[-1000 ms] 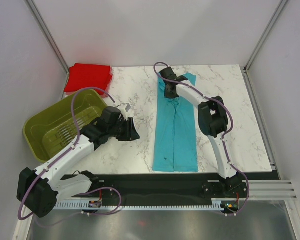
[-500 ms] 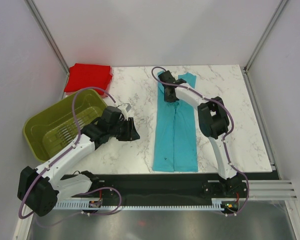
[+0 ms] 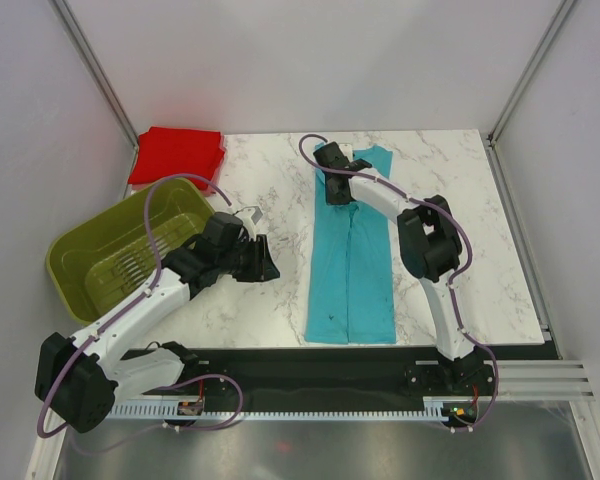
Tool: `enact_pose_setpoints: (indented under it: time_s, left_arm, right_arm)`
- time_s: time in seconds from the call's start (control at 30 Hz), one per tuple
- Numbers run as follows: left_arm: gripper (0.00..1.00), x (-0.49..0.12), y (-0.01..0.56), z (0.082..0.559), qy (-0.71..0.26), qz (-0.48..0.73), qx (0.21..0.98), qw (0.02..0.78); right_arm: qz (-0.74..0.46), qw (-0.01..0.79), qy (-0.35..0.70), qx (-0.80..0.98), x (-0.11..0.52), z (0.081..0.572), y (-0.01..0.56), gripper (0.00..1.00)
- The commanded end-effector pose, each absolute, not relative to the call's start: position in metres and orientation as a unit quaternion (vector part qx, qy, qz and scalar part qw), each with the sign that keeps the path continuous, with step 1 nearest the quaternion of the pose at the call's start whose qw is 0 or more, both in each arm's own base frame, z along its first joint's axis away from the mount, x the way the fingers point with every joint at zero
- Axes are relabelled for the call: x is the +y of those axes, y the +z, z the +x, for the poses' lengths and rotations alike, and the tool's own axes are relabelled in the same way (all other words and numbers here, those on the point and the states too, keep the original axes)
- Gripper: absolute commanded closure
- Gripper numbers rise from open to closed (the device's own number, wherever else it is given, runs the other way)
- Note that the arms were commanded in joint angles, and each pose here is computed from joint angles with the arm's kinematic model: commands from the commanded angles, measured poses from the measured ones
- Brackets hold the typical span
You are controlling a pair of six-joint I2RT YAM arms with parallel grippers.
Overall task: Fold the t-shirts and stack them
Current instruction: Fold the tshirt
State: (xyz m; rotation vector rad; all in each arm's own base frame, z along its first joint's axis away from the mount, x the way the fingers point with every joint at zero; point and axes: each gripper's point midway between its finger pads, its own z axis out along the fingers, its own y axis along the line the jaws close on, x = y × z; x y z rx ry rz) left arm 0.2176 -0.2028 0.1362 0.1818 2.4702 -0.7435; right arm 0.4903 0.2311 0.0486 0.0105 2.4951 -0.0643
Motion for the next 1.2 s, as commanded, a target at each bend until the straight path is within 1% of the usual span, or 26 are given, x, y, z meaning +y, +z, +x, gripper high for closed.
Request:
enact_pose_setpoints:
  time_s: [0.0, 0.23, 0.57, 0.87, 0.93, 0.97, 1.03, 1.07, 1.17]
  left_arm:
    - [0.55, -0.205, 0.15, 0.225, -0.281, 0.081, 0.911, 0.29]
    - [0.55, -0.205, 0.15, 0.225, -0.28, 0.081, 0.912, 0.29]
    - [0.55, -0.206, 0.147, 0.227, -0.278, 0.079, 0.914, 0.285]
    - [0.55, -0.207, 0.145, 0.228, -0.277, 0.078, 0.915, 0.281]
    - [0.55, -0.207, 0.146, 0.228, -0.277, 0.078, 0.915, 0.282]
    - [0.55, -0.207, 0.145, 0.227, -0.278, 0.078, 0.915, 0.28]
    - [0.55, -0.208, 0.145, 0.227, -0.279, 0.077, 0.916, 0.278]
    - [0.55, -0.209, 0.147, 0.227, -0.284, 0.078, 0.914, 0.277]
    - [0.53, -0.213, 0.149, 0.225, -0.294, 0.078, 0.913, 0.272]
  right_arm:
    - [0.004, 0.352, -0.012, 0.936, 0.234, 0.496, 0.083, 1.0]
    - [0.0, 0.348, 0.008, 0.938, 0.24, 0.493, 0.084, 1.0]
    - [0.0, 0.36, 0.035, 0.932, 0.249, 0.494, 0.103, 1.0]
    - [0.011, 0.328, 0.058, 0.943, 0.254, 0.482, 0.072, 1.0]
    - [0.01, 0.323, 0.062, 0.944, 0.256, 0.478, 0.068, 0.97]
    - [0.009, 0.324, 0.066, 0.944, 0.258, 0.478, 0.069, 0.91]
    - [0.004, 0.324, 0.072, 0.943, 0.26, 0.477, 0.073, 0.85]
    - [0.003, 0.326, 0.074, 0.943, 0.26, 0.477, 0.076, 0.79]
    - [0.002, 0.339, 0.08, 0.937, 0.256, 0.477, 0.097, 0.76]
